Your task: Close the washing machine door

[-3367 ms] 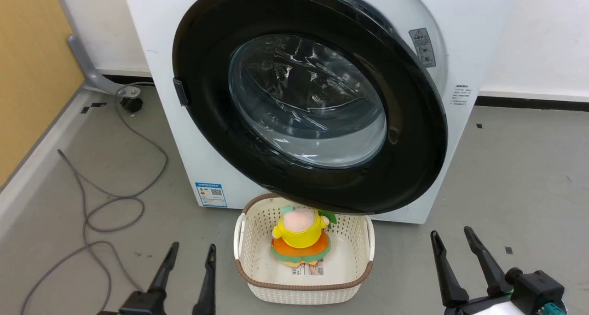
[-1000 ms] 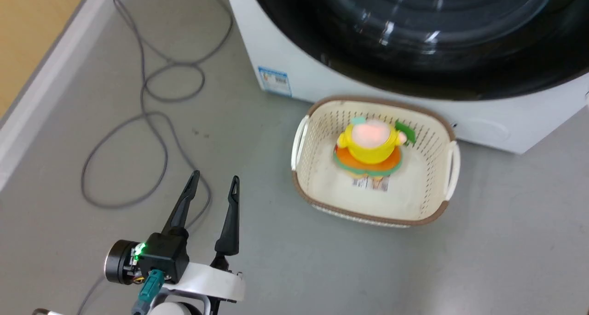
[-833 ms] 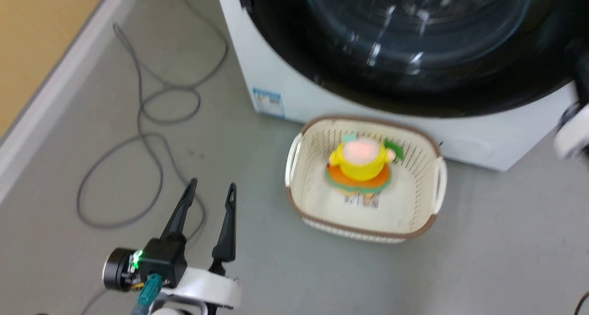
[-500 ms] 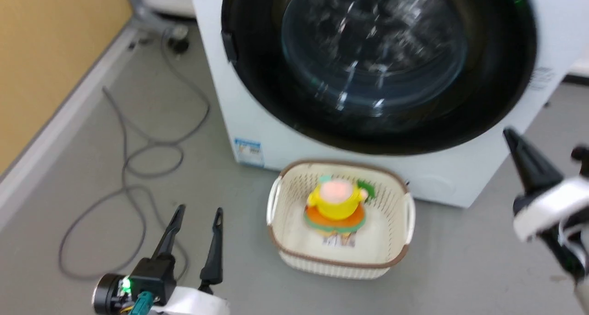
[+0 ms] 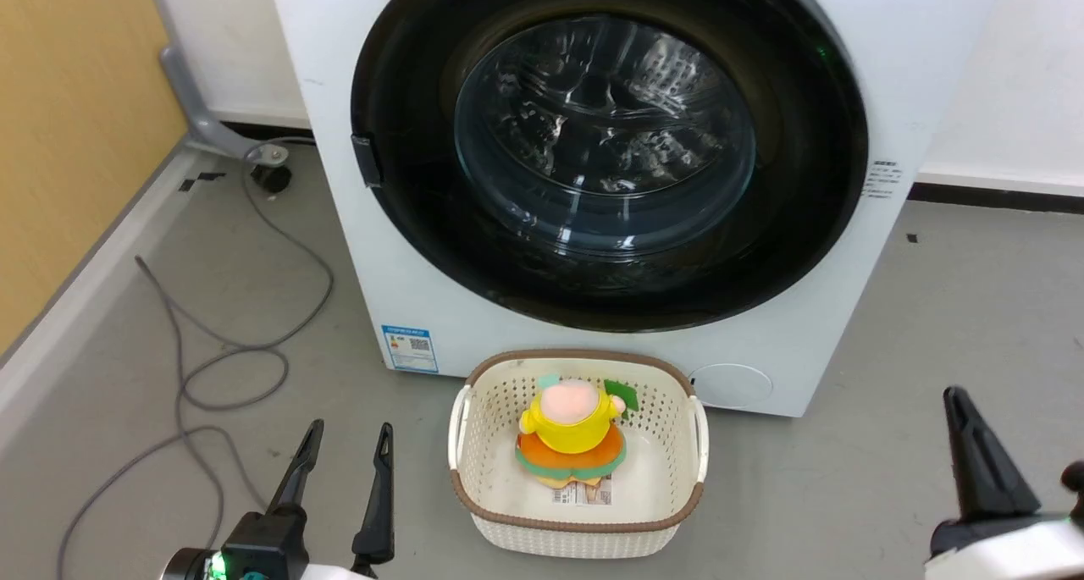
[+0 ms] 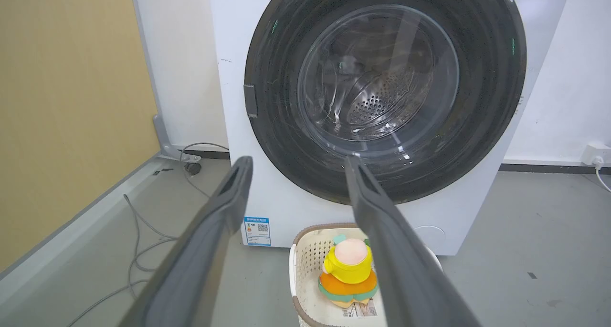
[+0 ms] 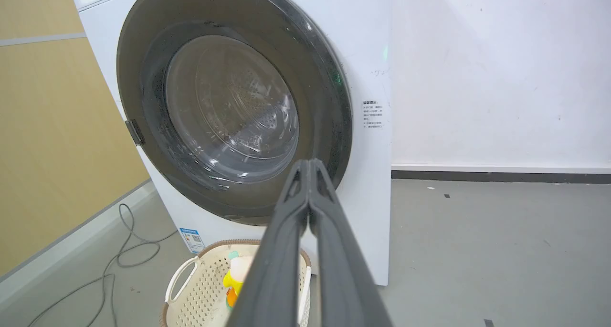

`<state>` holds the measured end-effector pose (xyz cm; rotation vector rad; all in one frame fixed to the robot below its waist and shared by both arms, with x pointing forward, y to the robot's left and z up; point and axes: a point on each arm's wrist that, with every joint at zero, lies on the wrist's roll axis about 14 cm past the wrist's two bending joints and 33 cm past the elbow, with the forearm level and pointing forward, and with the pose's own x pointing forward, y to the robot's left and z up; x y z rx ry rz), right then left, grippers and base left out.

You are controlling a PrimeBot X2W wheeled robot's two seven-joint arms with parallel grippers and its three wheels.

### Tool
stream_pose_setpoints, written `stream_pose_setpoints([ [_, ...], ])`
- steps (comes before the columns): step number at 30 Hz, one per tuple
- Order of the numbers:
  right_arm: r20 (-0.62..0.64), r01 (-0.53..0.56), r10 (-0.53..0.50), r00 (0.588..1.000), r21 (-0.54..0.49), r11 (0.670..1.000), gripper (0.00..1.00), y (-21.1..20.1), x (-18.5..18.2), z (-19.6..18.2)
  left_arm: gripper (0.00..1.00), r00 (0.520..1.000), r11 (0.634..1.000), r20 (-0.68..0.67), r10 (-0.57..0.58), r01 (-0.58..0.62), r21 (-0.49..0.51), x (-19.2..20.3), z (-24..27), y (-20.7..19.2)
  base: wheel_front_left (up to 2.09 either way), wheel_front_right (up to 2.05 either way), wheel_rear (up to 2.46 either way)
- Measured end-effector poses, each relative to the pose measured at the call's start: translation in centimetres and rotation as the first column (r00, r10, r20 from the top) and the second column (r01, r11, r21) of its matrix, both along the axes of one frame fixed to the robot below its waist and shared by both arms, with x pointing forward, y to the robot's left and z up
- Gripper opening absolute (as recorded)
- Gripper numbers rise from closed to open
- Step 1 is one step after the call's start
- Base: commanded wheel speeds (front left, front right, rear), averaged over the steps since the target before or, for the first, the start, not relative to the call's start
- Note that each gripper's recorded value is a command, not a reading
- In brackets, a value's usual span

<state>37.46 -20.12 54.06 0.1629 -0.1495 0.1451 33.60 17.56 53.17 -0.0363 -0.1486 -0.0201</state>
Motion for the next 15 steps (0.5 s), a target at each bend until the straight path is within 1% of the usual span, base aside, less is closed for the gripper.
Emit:
stream_pose_setpoints([
  [3,0.006,0.039,-0.039,0.999,0.004,0.999,0.0,0.1,-1.2,0.1,1.0,1.0,1.0,-0.002,-0.009,0.009,0.004,0.0,-0.1,-0.2,0.0,0.0,0.0],
  [4,-0.003,0.052,-0.052,0.999,0.012,0.999,0.05,0.5,-1.7,0.0,1.0,1.0,1.0,-0.005,-0.013,0.013,0.006,0.0,-0.2,-0.3,0.0,0.0,0.0],
  [5,-0.011,0.051,-0.051,0.999,0.005,0.999,0.05,0.8,-2.0,-0.2,1.0,1.0,1.0,-0.005,-0.013,0.013,0.007,-0.1,-0.2,-0.3,0.0,0.0,0.0],
  [6,-0.013,0.05,-0.05,0.999,-0.004,0.999,0.35,1.1,-2.2,-0.3,1.0,1.0,1.0,-0.007,-0.015,0.015,0.009,-0.1,-0.2,-0.4,0.0,0.0,0.0],
  [7,-0.015,0.051,-0.051,0.999,-0.012,0.999,0.78,1.3,-2.4,-0.3,1.0,1.0,1.0,-0.008,-0.017,0.017,0.01,-0.1,-0.3,-0.5,0.0,0.0,0.0],
  [8,-0.018,0.051,-0.051,0.999,-0.015,0.999,1.0,1.4,-2.6,-0.4,1.0,1.0,1.0,-0.008,-0.02,0.02,0.011,-0.2,-0.3,-0.6,0.0,0.0,0.0],
  [15,-0.013,0.077,-0.078,0.997,-0.029,0.997,1.0,1.3,-3.2,-0.2,1.0,0.999,0.999,-0.032,-0.026,0.027,0.02,-0.5,-1.1,-0.7,0.0,0.0,0.0],
])
